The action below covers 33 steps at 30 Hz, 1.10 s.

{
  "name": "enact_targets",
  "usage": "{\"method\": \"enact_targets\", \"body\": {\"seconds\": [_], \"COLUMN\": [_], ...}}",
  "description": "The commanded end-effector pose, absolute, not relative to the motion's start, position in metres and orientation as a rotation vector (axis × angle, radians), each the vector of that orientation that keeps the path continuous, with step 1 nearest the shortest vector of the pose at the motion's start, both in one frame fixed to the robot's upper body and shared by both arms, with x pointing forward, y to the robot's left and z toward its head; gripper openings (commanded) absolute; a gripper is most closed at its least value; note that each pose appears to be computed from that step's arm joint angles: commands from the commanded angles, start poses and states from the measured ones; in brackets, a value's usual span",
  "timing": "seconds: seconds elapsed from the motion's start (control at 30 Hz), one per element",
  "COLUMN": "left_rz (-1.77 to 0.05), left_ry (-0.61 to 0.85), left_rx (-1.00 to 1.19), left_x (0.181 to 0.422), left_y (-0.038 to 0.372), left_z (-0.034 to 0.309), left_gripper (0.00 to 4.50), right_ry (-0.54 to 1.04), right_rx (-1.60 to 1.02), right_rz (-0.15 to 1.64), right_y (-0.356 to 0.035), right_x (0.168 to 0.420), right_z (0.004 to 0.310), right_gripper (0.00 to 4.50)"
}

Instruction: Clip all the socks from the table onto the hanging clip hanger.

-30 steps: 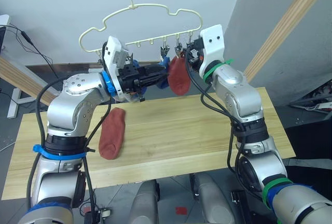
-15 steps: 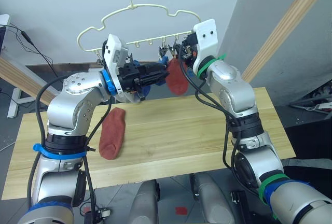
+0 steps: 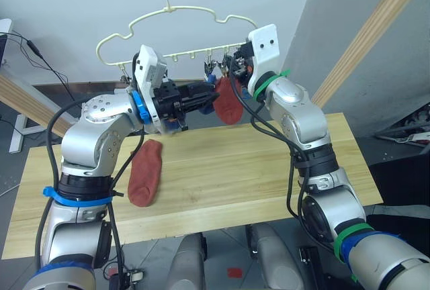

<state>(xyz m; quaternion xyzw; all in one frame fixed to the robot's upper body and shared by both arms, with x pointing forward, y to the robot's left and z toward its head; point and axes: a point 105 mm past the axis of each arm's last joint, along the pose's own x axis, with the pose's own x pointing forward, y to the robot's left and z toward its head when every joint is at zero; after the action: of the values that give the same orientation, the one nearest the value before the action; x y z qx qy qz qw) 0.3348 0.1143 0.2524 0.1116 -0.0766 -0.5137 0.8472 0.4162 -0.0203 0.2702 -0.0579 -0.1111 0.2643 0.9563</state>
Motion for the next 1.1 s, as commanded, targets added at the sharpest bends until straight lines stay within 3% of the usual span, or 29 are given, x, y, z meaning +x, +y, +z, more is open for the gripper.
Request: {"method": "enact_targets", "body": {"seconds": [0.03,0.1,0.27,0.37,0.47,0.57,0.67,0.87,1.1], "left_rz": [-1.090,-1.078,-1.003,-0.839,-0.735,-0.485,-0.356,-0.154,-0.088], "left_ry": [-0.209,-0.206,-0.198,-0.115,-0.042,0.060,0.129,0.219,0.265], "left_rx": [0.243,0.240,0.271,0.335,0.375,0.309,0.267,0.098,0.043], "left_x": [0.326,0.326,0.326,0.331,0.328,0.335,0.334,0.341,0.353], "left_y": [0.114,0.114,0.117,0.136,0.156,0.200,0.230,0.274,0.283], "left_z": [0.261,0.259,0.245,0.208,0.178,0.144,0.118,0.085,0.065], "left_gripper": [1.24,1.24,1.24,1.24,2.06,2.95,3.87,3.87,3.87], "right_ry": [-0.305,-0.305,-0.305,-0.307,-0.309,-0.309,-0.308,-0.302,-0.296], "right_rx": [-0.096,-0.092,-0.087,-0.084,-0.084,-0.084,-0.085,-0.091,-0.098], "right_rz": [0.548,0.546,0.545,0.546,0.546,0.546,0.546,0.546,0.555], "right_y": [-0.018,-0.019,-0.020,-0.021,-0.022,-0.023,-0.023,-0.025,-0.022], "right_x": [0.411,0.411,0.411,0.412,0.412,0.413,0.413,0.413,0.411], "right_z": [0.292,0.292,0.293,0.294,0.295,0.295,0.296,0.295,0.294], "right_gripper": [0.57,0.01,0.01,0.01,0.00,0.00,0.00,0.00,0.00]}}
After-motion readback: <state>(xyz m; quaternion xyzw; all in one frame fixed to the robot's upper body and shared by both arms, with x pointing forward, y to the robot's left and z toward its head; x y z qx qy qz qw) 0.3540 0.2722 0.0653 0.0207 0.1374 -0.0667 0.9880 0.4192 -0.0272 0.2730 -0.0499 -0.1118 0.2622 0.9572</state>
